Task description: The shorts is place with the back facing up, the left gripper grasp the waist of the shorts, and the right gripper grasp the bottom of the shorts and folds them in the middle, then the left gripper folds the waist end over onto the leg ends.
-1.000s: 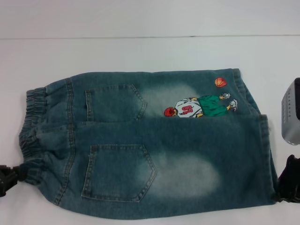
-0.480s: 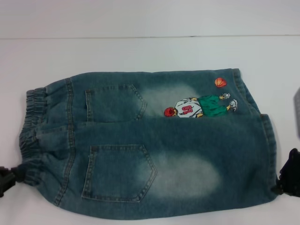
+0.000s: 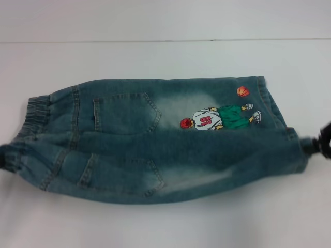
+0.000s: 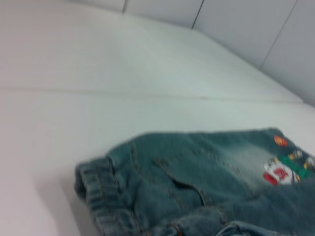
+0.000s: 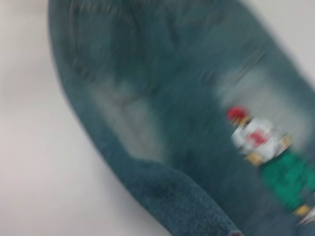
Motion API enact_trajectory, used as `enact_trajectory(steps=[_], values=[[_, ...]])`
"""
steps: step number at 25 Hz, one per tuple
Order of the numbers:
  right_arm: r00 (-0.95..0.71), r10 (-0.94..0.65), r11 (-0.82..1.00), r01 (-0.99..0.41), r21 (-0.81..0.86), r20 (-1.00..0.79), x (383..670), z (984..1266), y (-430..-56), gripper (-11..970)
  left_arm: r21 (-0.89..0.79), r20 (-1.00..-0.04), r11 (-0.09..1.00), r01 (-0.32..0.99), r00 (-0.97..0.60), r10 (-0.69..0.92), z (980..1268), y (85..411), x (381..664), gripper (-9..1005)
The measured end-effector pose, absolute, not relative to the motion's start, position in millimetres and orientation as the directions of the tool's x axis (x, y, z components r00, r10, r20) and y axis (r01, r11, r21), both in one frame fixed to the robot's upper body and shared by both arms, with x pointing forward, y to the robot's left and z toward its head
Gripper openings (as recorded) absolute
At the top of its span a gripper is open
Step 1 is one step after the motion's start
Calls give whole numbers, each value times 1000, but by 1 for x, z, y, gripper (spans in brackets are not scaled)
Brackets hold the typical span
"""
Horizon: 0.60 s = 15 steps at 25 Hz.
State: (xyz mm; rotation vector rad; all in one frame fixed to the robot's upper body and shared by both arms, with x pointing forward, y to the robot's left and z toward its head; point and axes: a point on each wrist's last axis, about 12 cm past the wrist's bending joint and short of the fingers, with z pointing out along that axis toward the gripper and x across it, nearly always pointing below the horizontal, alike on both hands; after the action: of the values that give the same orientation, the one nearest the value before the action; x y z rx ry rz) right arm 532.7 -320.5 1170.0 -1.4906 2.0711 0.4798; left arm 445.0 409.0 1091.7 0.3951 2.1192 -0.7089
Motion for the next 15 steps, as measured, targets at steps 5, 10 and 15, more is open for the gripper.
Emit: enact_trajectory(steps=[5, 10, 15], values=[[-277, -646, 479, -872, -96, -711, 550, 1182, -327, 35, -342, -829, 810, 476, -559, -22, 1098, 410, 456, 54], [-320, -564, 592, -799, -103, -761, 568, 1181, -323, 35, -344, -837, 829, 441, -544, -58, 1102, 403, 480, 54], [-354, -491, 674, -733, -90, -796, 582, 1177, -322, 36, -326, -818, 848, 417, -574, -33, 1099, 391, 504, 54]])
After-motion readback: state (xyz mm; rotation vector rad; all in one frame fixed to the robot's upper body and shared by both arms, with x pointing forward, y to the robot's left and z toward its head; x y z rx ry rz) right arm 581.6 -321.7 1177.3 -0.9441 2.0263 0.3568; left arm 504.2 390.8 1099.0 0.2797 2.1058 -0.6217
